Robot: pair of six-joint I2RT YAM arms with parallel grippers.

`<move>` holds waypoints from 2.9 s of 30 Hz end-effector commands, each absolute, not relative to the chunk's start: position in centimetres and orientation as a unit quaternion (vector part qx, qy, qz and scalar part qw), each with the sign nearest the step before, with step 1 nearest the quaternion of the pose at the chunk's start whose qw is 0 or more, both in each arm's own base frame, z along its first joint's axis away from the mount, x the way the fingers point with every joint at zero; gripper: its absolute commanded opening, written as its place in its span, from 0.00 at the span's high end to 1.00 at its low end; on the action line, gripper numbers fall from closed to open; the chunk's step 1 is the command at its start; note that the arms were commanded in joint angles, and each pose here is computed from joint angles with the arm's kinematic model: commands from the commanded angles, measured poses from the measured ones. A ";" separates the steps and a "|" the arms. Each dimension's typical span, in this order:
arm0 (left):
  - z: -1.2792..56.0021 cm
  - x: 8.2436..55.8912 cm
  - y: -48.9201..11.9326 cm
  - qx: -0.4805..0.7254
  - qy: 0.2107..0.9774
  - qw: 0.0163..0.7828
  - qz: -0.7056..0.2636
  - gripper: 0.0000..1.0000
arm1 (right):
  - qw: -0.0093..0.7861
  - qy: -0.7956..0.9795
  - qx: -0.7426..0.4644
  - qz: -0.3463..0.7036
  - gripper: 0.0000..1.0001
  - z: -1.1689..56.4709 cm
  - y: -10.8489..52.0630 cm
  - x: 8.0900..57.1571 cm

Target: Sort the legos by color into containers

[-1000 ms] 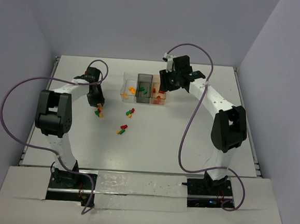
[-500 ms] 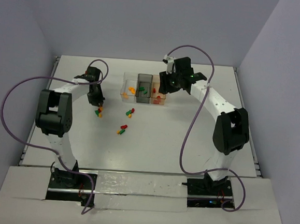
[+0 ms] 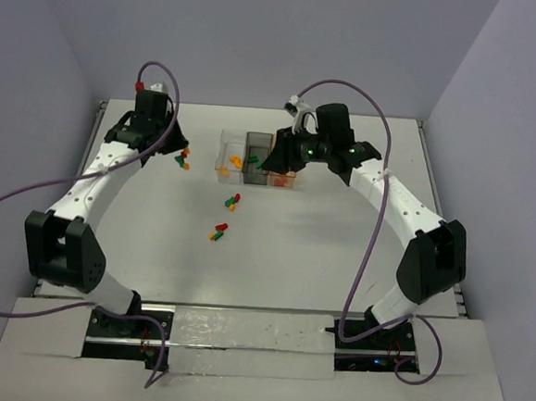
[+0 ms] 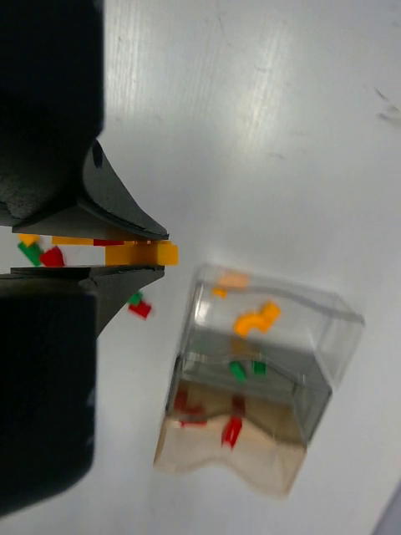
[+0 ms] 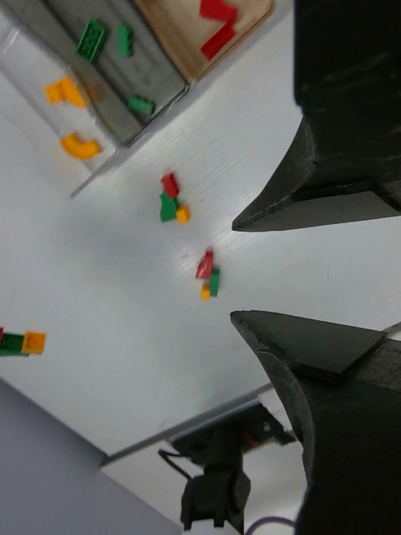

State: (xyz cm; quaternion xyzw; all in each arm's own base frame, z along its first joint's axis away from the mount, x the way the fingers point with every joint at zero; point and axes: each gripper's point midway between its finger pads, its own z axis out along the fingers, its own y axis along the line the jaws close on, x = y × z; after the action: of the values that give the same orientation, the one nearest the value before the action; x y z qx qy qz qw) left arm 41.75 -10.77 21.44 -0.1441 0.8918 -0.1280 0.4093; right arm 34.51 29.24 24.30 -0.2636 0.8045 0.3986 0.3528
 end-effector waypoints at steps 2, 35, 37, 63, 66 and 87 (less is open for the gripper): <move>28.5 40.2 -15.9 -0.128 0.845 0.484 -0.191 1.00 | 0.372 0.763 -0.261 0.459 0.49 29.4 33.0 34.0; 31.9 38.5 -22.8 -0.099 0.838 0.449 -0.295 1.00 | 0.375 0.754 -0.212 0.496 0.47 29.6 39.4 36.0; 31.9 38.5 -22.8 -0.099 0.838 0.448 -0.297 1.00 | 0.374 0.756 -0.208 0.495 0.49 29.4 39.4 36.2; 31.3 38.9 -23.1 -0.132 0.841 0.423 -0.310 1.00 | 0.366 0.757 -0.188 0.507 1.00 28.5 39.3 36.5; 31.4 39.4 -23.2 -0.139 0.840 0.423 -0.311 1.00 | 0.364 0.754 -0.188 0.513 1.00 28.4 39.4 36.4; 31.6 39.5 -24.3 -0.157 0.837 0.383 -0.358 1.00 | 0.368 0.784 -0.208 0.455 1.00 26.0 39.7 36.2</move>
State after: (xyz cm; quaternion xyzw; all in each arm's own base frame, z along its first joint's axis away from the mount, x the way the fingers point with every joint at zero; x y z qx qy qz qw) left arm 39.11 -23.16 28.89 -0.1550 0.8597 -0.3047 0.3796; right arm 36.84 38.79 25.24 -0.1800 0.7893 0.4666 0.3561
